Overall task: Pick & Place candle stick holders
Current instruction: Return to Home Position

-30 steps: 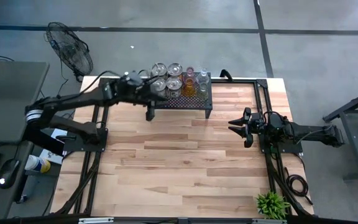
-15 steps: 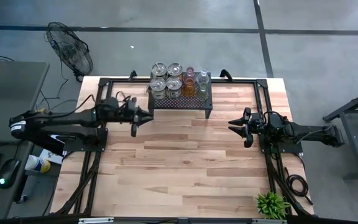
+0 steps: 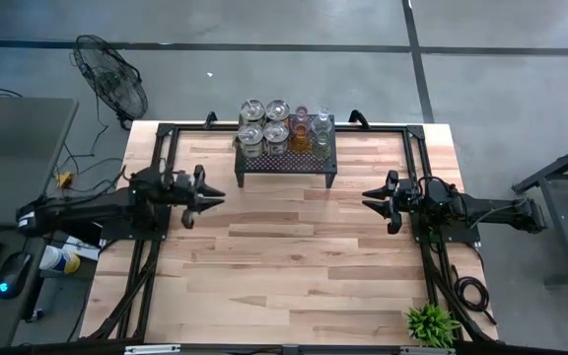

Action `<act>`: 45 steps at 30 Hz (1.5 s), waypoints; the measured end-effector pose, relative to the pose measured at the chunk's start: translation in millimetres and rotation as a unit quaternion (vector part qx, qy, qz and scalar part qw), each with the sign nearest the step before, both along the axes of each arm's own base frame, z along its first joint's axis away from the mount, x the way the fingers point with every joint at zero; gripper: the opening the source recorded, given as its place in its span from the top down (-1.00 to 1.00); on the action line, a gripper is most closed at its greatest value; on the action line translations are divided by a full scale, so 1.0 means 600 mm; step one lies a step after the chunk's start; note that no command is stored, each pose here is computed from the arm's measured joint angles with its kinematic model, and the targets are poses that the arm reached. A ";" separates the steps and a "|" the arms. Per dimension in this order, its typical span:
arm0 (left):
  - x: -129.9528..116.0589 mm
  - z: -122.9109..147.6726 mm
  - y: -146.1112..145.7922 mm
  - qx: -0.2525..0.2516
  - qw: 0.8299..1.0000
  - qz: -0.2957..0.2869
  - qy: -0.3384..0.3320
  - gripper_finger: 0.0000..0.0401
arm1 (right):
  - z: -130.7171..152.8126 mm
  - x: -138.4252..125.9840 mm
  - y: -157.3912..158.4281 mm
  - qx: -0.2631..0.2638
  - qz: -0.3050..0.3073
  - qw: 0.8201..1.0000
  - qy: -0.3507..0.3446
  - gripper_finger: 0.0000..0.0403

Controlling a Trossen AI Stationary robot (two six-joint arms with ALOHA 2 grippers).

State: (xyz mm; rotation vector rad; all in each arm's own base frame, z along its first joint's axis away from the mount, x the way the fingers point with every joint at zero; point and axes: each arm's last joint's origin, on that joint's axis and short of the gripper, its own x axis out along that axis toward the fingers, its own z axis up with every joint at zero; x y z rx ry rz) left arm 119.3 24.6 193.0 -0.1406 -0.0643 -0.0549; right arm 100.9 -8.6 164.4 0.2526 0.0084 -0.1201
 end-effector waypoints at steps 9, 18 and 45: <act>-0.018 -0.015 -0.015 0.009 0.999 -0.023 -0.034 0.59 | 0.000 0.000 0.000 0.000 0.000 1.000 0.000 0.40; -0.021 -0.028 -0.036 0.007 1.000 -0.004 -0.002 0.59 | 0.000 0.000 0.000 0.000 0.000 1.000 0.000 0.40; -0.033 -0.044 -0.038 0.003 0.999 -0.003 0.036 0.59 | 0.000 0.000 0.000 0.000 0.000 1.000 0.000 0.40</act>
